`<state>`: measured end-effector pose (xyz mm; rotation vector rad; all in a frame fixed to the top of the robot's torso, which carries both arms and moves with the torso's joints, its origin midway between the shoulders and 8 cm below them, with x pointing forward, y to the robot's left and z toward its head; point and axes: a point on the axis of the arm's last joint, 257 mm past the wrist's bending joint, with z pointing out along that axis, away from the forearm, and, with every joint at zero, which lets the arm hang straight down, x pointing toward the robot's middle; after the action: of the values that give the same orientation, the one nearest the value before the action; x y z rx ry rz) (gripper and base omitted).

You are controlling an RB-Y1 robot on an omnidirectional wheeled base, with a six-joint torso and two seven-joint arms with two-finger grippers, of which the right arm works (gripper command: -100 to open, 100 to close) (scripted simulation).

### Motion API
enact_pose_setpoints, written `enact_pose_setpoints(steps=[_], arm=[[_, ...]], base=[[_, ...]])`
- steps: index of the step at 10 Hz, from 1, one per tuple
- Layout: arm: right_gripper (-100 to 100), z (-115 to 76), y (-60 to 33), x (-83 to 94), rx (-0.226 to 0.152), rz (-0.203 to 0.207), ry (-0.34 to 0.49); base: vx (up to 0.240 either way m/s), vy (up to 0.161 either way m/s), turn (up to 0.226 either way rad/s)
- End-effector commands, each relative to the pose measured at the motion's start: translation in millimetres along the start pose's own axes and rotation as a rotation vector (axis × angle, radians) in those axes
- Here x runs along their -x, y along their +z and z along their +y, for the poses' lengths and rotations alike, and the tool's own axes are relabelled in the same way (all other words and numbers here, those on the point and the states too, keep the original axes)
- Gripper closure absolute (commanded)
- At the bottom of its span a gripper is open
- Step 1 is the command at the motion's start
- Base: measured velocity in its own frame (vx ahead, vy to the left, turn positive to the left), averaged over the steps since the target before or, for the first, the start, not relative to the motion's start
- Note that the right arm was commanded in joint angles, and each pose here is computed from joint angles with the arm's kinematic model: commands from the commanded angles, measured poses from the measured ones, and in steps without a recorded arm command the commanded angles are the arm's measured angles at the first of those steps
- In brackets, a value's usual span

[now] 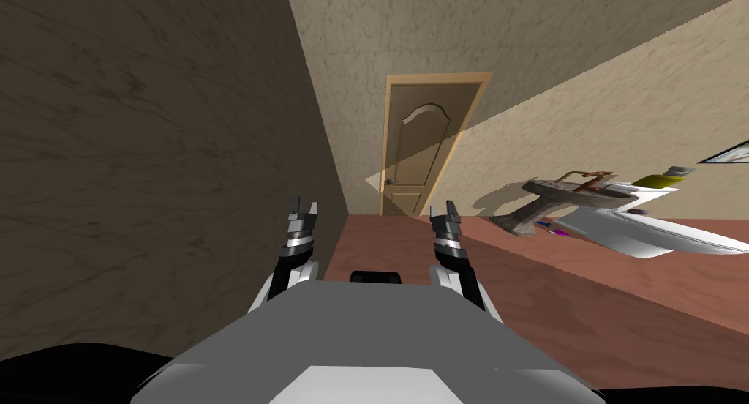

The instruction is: Pull the door open

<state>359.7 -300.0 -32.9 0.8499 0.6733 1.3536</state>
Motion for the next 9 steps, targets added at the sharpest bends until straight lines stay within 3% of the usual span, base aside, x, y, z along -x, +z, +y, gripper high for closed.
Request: enact_pose_setpoints(steps=[1, 9], arm=[[-100, -9.0, -1.3, 0.4, -0.014, 0.008, -0.005], [-100, -56.7, -9.9, 5.0, -0.086, 0.042, -0.028]], base=[[0.097, 0.097, -0.027], [0.167, 0.006, 0.008]])
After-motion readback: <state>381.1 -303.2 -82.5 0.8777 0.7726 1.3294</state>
